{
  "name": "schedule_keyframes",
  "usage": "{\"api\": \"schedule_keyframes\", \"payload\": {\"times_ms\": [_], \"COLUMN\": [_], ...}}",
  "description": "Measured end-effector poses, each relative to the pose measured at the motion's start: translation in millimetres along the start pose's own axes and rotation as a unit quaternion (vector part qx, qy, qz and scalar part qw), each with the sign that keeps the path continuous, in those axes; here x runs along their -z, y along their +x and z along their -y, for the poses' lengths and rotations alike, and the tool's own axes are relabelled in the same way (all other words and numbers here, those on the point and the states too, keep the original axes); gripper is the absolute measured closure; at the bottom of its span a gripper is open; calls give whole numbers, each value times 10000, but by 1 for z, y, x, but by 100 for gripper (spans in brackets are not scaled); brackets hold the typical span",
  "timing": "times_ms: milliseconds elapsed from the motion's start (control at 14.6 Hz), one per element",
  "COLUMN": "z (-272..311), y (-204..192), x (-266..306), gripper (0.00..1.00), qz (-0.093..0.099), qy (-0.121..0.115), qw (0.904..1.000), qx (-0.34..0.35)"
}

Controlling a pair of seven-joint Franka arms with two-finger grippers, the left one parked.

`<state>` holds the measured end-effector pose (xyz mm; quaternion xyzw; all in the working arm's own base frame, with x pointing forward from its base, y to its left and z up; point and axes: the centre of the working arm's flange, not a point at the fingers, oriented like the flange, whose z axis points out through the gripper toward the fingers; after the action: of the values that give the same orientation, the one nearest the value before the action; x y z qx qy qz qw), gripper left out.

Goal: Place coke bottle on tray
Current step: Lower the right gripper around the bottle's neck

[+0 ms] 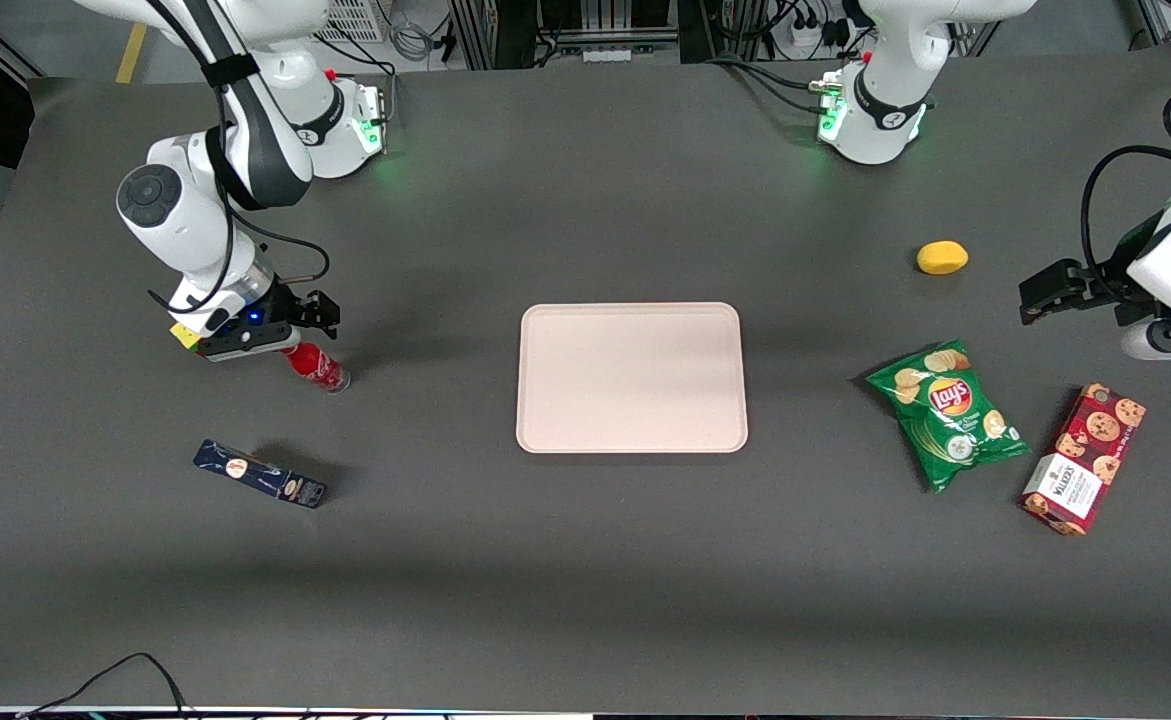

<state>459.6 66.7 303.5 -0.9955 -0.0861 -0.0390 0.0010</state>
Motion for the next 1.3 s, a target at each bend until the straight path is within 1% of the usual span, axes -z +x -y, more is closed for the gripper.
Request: {"api": "schedule_keyframes", "payload": {"times_ms": [206,412,824,1029,1304], "z": [-1,-4,-7,-8,-11], "y": [-1,-1,-1,0,1], "x": [-6,-9,-9,-11,-18], "gripper": [0,0,0,0,0], "qz": [65,82,80,30,30], "qy": [2,2,1,-1,-2], "qw": [10000,10000,10000,10000,9999], "qx": [-10,4,-5,51,122]}}
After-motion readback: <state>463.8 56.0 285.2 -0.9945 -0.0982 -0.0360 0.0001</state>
